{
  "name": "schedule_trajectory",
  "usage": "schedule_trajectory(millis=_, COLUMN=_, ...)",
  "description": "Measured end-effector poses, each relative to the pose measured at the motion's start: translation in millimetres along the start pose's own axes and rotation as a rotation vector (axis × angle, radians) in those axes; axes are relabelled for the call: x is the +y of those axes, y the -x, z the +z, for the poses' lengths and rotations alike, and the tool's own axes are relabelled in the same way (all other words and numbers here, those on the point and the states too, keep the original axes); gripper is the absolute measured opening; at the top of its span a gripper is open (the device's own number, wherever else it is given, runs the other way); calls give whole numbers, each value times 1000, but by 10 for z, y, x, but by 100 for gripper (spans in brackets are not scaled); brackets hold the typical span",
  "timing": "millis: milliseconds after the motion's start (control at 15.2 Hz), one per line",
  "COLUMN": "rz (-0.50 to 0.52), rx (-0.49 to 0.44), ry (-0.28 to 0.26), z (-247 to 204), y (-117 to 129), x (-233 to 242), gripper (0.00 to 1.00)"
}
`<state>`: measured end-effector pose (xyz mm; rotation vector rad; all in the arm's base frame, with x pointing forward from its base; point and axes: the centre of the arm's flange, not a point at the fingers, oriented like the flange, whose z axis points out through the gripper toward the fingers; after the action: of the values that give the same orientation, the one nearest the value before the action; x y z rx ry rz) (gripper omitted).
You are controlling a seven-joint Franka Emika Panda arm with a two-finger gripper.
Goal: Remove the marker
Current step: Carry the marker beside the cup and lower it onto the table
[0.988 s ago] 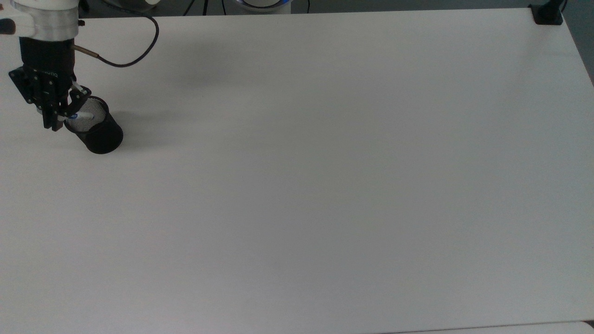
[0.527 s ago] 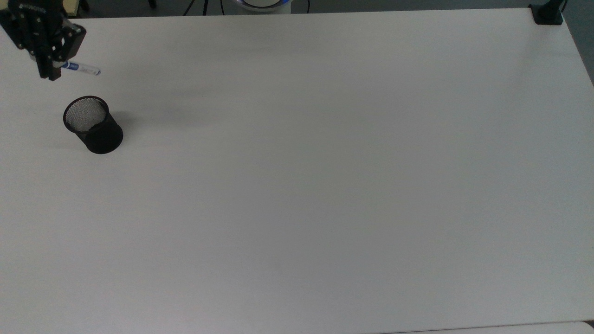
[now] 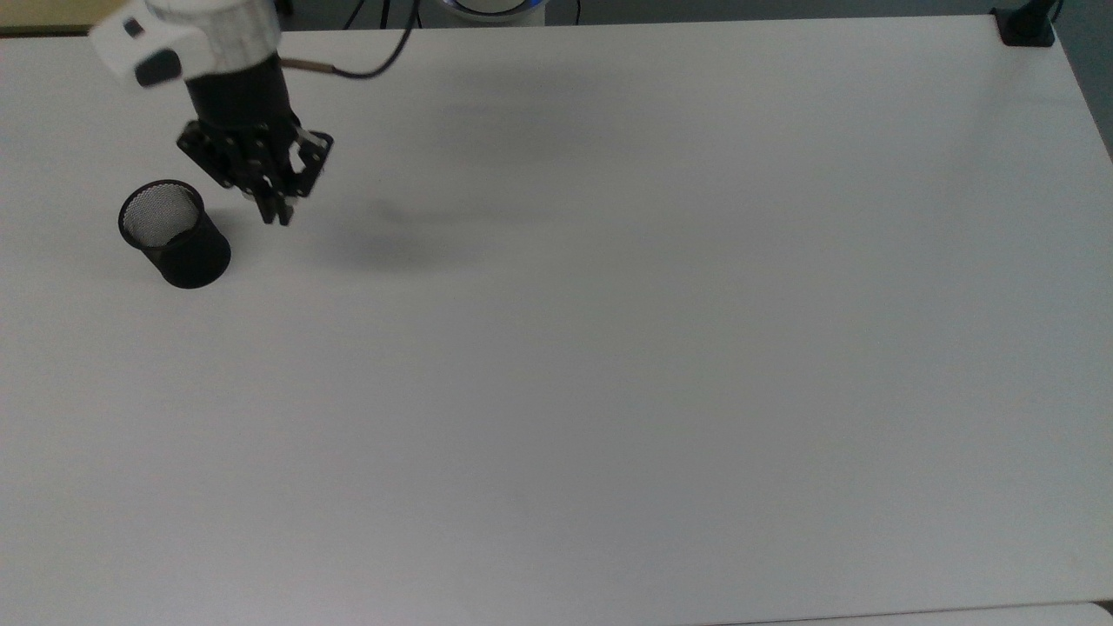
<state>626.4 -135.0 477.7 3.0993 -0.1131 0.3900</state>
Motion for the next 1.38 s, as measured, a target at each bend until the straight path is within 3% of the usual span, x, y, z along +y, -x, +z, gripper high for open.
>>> schedule_trajectory(millis=263, rz=-32, rx=-80, ry=-2, z=743, y=-10, x=-206, gripper=14)
schedule_trajectory(millis=856, rz=-65, rx=2, ry=28, z=1550, y=-88, x=-372, gripper=14)
schedule_trajectory(millis=1120, rz=-75, rx=33, ry=33, z=1736, y=-97, x=-426, gripper=6)
schedule_trajectory(millis=1383, rz=-76, rx=43, ry=34, z=1704, y=-134, x=-433, gripper=41)
